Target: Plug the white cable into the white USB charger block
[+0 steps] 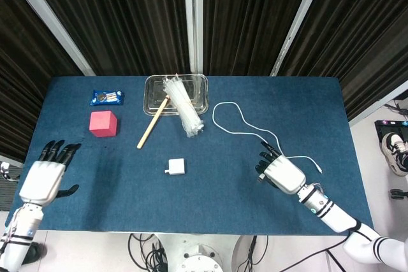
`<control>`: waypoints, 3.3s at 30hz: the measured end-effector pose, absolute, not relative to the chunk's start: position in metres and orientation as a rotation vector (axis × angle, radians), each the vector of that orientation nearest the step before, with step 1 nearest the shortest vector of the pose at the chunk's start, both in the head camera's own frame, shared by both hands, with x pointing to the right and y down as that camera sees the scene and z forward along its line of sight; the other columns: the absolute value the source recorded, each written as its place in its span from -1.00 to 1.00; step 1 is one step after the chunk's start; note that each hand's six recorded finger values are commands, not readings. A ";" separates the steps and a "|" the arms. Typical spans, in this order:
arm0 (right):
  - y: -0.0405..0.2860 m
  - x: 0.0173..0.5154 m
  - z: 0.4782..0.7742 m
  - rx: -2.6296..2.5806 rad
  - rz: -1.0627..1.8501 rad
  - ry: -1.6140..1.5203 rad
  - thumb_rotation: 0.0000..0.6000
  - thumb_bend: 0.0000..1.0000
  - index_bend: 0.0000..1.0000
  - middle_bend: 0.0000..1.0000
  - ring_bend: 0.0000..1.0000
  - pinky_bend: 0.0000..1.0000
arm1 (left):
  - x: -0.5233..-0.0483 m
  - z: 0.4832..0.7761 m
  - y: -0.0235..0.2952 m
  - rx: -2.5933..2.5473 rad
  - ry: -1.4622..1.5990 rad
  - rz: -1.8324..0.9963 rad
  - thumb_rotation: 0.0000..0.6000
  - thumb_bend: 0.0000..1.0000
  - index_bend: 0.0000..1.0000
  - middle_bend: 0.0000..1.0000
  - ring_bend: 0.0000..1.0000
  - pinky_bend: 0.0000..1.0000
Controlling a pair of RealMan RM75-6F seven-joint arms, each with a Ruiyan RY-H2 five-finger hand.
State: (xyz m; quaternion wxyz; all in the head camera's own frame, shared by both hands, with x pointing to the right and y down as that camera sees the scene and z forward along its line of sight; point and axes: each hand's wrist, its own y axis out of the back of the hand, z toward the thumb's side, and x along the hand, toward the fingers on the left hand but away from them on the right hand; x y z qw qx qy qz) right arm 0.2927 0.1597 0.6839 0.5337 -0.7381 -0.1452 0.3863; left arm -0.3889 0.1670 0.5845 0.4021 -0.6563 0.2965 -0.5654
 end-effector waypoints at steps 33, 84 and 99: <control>0.119 0.322 0.616 -1.645 0.921 -0.581 1.00 -0.15 0.23 0.01 -0.50 -0.95 | -0.165 0.710 0.125 -2.143 0.351 -1.290 1.00 -0.67 -0.53 -0.54 -0.77 -0.91; 0.131 0.336 0.617 -1.677 0.947 -0.649 1.00 -0.11 0.25 0.00 -0.50 -0.94 | -0.144 0.721 0.120 -2.061 0.329 -1.347 1.00 -0.50 -0.08 -0.26 -0.55 -0.92; 0.134 0.264 0.632 -1.809 0.978 -0.616 1.00 -0.07 0.31 0.02 -0.46 -0.94 | -0.146 0.692 0.109 -2.018 0.458 -1.388 0.65 -0.50 -0.03 -0.24 -0.55 -0.91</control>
